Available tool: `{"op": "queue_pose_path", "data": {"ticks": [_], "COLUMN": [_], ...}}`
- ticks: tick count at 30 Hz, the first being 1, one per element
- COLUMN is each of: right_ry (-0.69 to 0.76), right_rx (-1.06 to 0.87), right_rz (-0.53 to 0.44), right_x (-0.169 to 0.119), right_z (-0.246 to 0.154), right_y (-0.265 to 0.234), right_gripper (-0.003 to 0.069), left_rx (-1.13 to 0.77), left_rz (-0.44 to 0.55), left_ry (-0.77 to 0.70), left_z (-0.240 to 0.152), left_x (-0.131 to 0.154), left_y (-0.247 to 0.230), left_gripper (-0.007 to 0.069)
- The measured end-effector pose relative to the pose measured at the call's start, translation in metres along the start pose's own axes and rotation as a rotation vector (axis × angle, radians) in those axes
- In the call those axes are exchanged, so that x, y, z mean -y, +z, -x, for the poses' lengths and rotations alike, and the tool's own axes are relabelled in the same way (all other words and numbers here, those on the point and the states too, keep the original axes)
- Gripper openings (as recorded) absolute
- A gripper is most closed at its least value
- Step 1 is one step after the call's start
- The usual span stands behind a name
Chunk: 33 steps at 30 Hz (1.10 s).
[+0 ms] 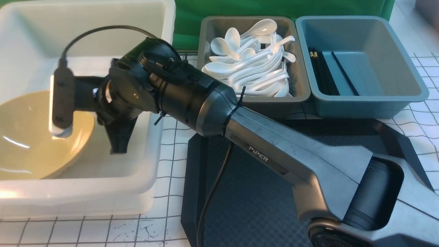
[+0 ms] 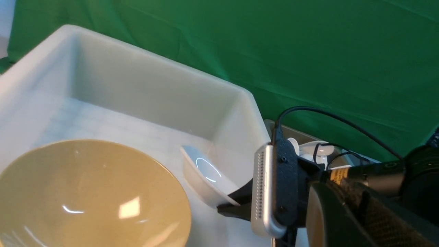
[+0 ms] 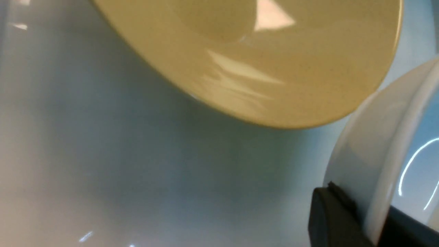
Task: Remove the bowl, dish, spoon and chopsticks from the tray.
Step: Use the right arm to put the plate into the large storage box on the left
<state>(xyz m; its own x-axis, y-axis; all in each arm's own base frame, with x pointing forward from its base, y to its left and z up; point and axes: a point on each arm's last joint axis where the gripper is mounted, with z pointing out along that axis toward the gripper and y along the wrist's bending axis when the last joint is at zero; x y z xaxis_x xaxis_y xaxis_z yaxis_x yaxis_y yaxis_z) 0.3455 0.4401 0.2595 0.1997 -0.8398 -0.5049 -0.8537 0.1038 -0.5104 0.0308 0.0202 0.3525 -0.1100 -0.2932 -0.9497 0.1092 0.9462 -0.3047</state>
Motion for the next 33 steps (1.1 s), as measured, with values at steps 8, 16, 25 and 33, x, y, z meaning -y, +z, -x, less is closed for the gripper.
{"op": "queue_pose_path", "data": {"ticks": [8, 16, 25, 33], "right_ry": [0.078, 0.128, 0.128, 0.125], "right_rx": [-0.003, -0.059, -0.084, -0.083], "right_rz": [-0.008, -0.032, -0.009, -0.006], "right_x": [0.001, -0.001, -0.011, -0.014], "right_z": [-0.002, -0.01, -0.017, -0.017], "right_y": [0.003, 0.012, 0.029, 0.033], "right_gripper": [0.0055, 0.0057, 0.0058, 0.0058], "left_rx": [-0.007, -0.02, -0.013, -0.005], "left_rz": [-0.01, -0.023, -0.038, -0.045], "left_ry": [-0.013, -0.008, -0.005, 0.008], "left_z": [-0.001, -0.002, -0.001, 0.0], "left_x": [0.001, 0.002, 0.003, 0.004], "left_y": [0.0, 0.0, 0.0, 0.0], "left_gripper": [-0.0001, -0.0001, -0.0001, -0.0001]}}
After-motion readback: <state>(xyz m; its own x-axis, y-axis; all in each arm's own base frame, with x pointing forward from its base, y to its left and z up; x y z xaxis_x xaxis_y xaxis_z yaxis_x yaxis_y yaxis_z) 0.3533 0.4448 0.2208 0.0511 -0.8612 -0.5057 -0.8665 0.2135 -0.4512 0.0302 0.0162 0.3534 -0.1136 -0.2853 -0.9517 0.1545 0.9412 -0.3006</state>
